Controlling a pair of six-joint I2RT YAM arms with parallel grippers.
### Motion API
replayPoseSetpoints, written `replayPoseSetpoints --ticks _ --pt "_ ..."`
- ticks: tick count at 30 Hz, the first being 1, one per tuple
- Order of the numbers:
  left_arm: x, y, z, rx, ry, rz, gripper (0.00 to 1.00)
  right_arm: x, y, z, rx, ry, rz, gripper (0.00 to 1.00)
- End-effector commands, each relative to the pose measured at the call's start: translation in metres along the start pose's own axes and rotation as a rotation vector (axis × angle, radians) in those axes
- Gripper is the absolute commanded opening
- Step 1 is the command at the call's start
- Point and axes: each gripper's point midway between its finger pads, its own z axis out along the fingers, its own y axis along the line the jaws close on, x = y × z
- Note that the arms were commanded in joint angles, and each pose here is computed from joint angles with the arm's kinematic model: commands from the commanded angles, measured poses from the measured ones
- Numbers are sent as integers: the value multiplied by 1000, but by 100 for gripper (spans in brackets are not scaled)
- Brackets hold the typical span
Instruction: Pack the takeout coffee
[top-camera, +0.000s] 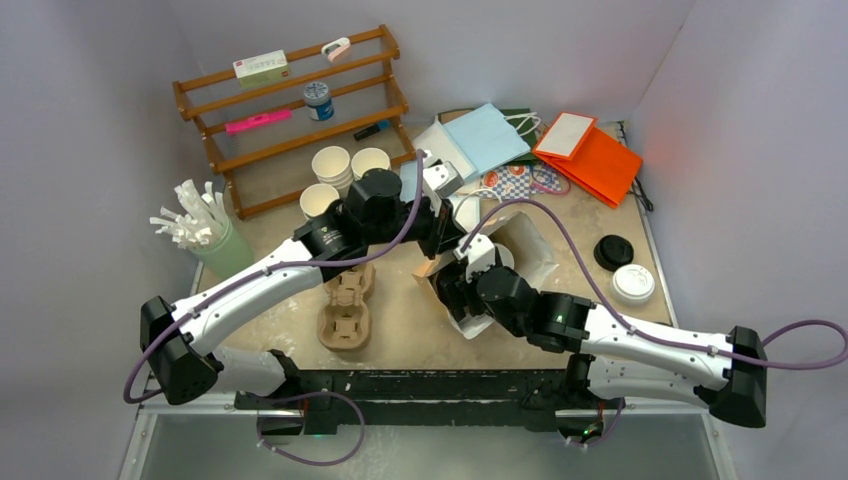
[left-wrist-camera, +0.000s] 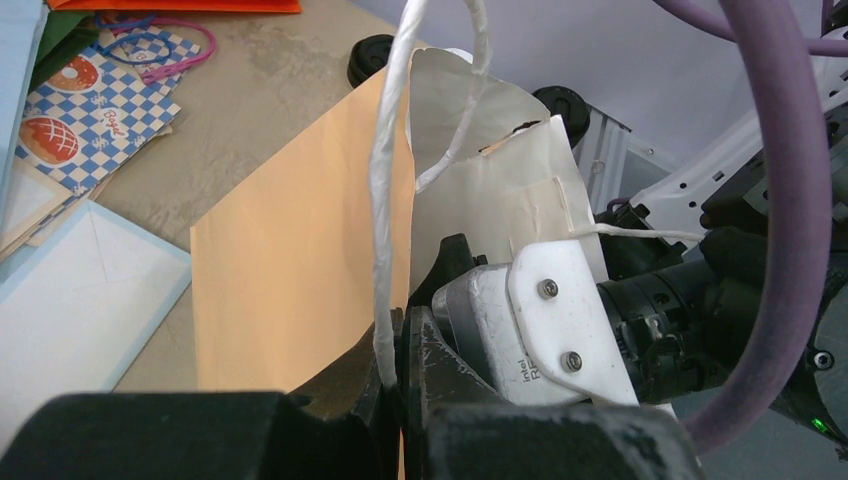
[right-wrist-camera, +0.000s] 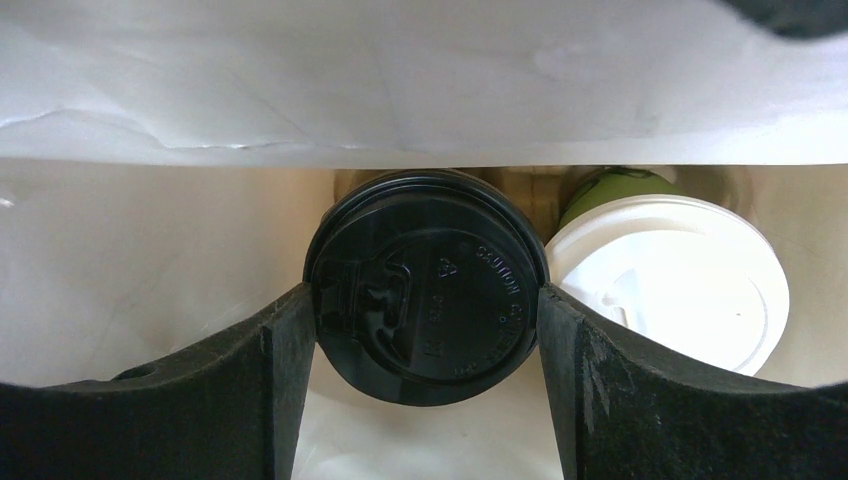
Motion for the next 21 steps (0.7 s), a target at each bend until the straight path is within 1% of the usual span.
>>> replayPoseSetpoints --ticks 1,5,17,21 --pt "-34 -25 -3 101 -120 11 0 9 7 4 -30 29 -31 49" --pt "-39 -27 -1 113 -126 -9 0 11 10 0 -45 63 -23 49" --pt "-49 -35 5 214 -99 -94 0 -10 9 -25 -54 117 14 49" --pt "-49 -37 3 238 -86 -149 0 -5 12 -34 -74 182 21 48"
